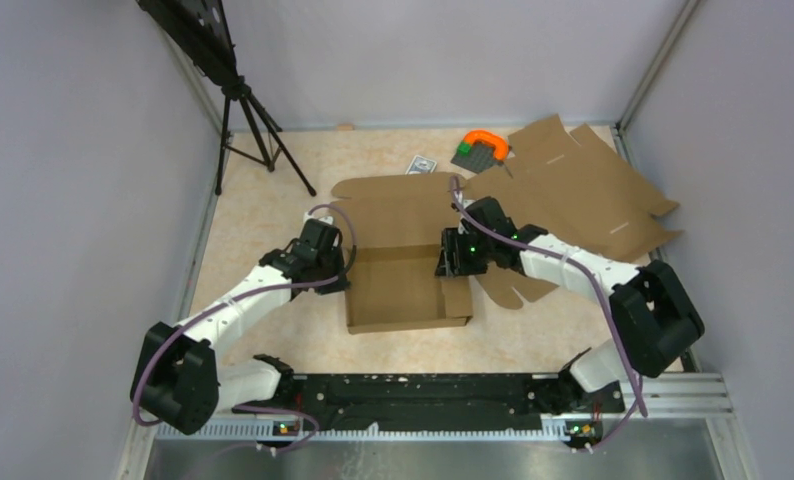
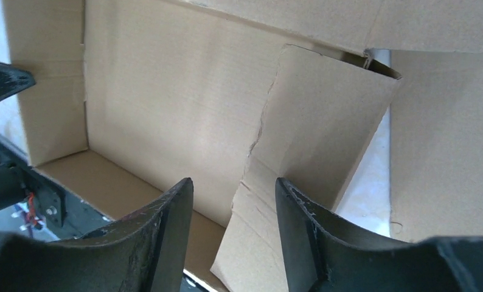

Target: Fold the paper box

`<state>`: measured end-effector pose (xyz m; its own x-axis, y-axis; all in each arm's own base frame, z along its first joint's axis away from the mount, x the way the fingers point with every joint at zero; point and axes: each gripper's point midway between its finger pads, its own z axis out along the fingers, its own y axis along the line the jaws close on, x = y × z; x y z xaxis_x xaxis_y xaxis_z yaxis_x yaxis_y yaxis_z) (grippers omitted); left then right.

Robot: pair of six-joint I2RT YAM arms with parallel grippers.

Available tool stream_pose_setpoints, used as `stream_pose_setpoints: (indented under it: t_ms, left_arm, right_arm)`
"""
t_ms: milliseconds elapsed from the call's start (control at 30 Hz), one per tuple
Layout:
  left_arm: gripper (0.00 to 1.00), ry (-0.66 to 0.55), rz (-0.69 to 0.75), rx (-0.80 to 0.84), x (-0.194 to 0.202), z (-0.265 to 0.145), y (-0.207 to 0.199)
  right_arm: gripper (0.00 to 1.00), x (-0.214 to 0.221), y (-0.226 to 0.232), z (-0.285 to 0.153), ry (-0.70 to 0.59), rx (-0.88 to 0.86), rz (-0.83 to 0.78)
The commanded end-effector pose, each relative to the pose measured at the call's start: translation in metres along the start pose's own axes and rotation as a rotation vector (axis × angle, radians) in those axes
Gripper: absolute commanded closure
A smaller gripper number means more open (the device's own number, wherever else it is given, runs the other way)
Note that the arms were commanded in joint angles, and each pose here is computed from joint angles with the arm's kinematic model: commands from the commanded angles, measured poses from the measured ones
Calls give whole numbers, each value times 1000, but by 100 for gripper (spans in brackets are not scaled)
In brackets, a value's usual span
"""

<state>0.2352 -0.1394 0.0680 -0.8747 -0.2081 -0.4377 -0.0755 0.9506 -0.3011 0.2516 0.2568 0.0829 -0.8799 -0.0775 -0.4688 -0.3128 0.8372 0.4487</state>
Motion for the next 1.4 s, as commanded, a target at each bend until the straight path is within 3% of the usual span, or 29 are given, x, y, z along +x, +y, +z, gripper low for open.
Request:
stream_pose_setpoints:
  t_ms: [0,233,533,1000,1367]
  left_arm:
    - [97,-35,1,48,-7,-2,-10]
    - [97,-33,0,58,-7,-1,-12]
    - [97,-33,-3,62,-7,-2,-13]
    - [97,-40,-9,69,-7,-2,-14]
    - [97,-31,-10,78,-6,-1,-16]
  right_arm:
    - [47,-5,-12,1,17,118,-68]
    - [47,-7,-20,-10,41,301,-170]
    - [44,18,-42,15,150,369,-190]
    - [44,10,-47,13,149,564,-290]
    - [43,-24,25,-1,35,281,-275]
